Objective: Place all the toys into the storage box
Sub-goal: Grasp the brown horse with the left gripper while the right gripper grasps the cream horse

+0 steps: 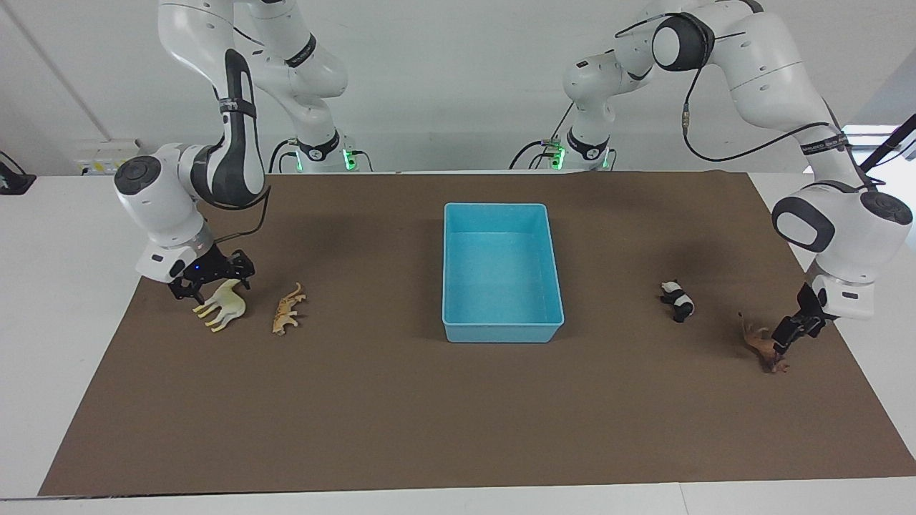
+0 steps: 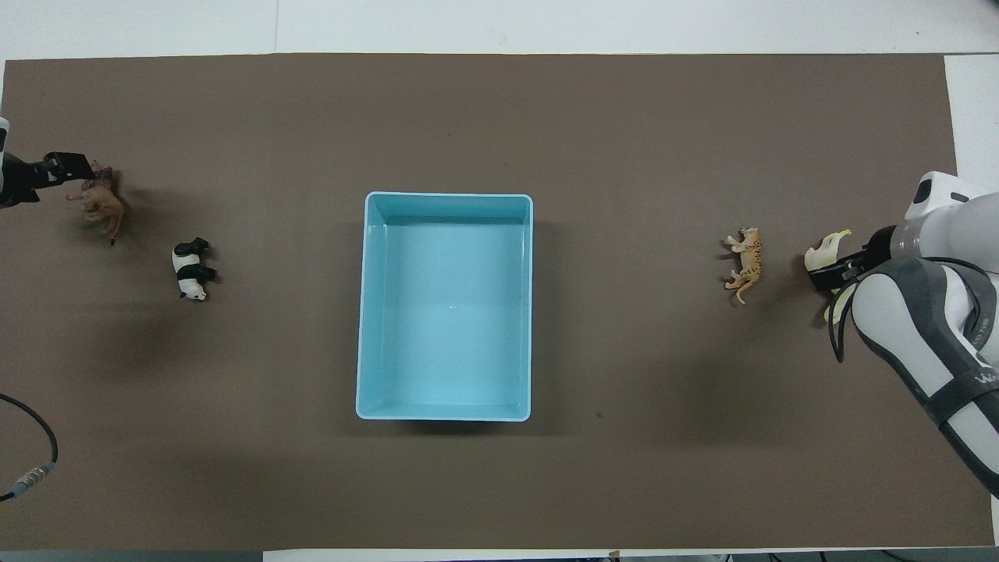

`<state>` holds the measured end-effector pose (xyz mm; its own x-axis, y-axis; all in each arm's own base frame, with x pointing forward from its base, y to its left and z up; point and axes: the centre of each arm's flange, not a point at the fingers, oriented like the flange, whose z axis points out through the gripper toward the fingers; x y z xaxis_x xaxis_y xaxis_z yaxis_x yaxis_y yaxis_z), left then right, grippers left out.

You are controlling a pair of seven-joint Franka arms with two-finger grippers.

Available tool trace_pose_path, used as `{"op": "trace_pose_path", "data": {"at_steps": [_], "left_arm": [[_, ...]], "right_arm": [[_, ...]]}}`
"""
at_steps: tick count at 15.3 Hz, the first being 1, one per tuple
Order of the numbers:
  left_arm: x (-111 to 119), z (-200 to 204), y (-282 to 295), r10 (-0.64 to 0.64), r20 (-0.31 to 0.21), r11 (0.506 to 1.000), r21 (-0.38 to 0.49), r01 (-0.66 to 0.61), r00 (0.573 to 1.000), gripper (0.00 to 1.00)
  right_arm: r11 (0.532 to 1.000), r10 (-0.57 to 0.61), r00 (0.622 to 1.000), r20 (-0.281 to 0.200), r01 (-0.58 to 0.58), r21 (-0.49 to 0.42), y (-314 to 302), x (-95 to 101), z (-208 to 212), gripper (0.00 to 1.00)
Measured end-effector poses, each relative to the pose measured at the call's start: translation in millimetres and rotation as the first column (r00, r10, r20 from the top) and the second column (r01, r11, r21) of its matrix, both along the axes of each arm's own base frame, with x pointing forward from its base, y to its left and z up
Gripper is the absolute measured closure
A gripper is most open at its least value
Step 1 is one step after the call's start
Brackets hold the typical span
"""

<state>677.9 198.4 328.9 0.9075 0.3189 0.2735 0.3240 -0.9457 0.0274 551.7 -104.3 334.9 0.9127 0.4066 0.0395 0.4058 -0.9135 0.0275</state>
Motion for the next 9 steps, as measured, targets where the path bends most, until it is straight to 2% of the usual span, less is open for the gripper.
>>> {"op": "trace_pose_path", "data": {"at_steps": [3, 9], "left_arm": [[-4.2, -13.4, -8.3, 0.027, -0.009, 1.0, -0.015, -0.027, 1.0, 0.0], [-11.7, -28.2, -15.7, 0.023, -0.031, 0.999, -0.021, -0.023, 0.999, 0.0]], "right_arm": [[1.0, 0.002, 1.0, -0.004, -0.002, 0.001, 0.3, -1.6, -4.6, 0.0], [1.0, 0.019, 1.0, 0.02, -0.019, -0.005, -0.2, -5.9, -19.5, 0.03]]}}
